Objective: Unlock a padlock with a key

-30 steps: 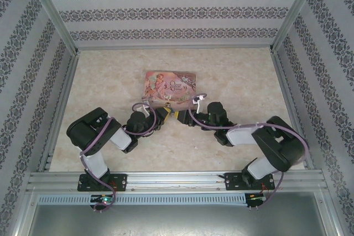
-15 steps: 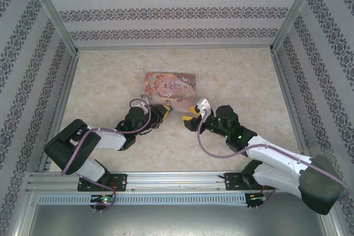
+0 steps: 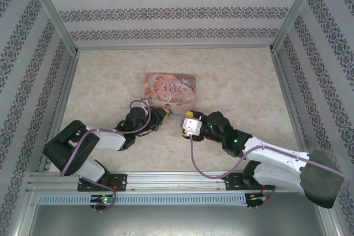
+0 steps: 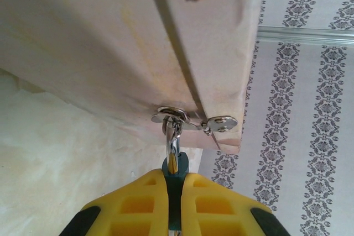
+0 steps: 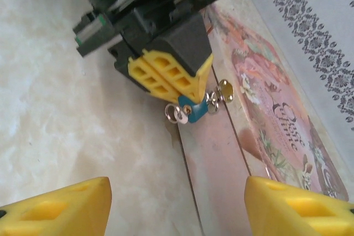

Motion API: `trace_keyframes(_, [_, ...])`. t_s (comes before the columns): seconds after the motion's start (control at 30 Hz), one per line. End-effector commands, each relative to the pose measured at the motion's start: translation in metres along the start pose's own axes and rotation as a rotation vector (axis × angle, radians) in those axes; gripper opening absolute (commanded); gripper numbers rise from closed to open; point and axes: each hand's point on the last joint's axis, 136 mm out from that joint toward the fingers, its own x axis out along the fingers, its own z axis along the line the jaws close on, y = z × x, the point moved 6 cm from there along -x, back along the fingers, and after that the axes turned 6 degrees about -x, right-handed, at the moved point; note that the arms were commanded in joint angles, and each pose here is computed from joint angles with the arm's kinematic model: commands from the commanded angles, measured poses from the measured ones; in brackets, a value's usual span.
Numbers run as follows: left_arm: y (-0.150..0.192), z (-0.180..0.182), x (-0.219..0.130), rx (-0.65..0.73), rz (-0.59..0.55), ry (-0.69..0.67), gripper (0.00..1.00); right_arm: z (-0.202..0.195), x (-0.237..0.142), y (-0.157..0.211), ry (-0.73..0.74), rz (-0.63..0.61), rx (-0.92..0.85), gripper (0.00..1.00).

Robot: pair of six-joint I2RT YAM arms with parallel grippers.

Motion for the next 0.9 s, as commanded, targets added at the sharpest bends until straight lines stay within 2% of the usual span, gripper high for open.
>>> trace_keyframes(0.0, [0.000,-0.031,-0.001,0.006,0.013,0.096,0.07,-0.004,0.005,-0.004,0.009,0.030,-0.116,0.64])
trace_keyframes(0.47, [0.000,-0.030,0.002,-0.005,0.017,0.092,0.08,-0.001,0.041,-0.006,-0.022,0.022,-0.091,0.60])
trace_keyframes(0.87, [0.001,-0.032,0.003,-0.012,0.022,0.094,0.10,-0.008,0.069,-0.011,-0.015,-0.006,-0.101,0.49])
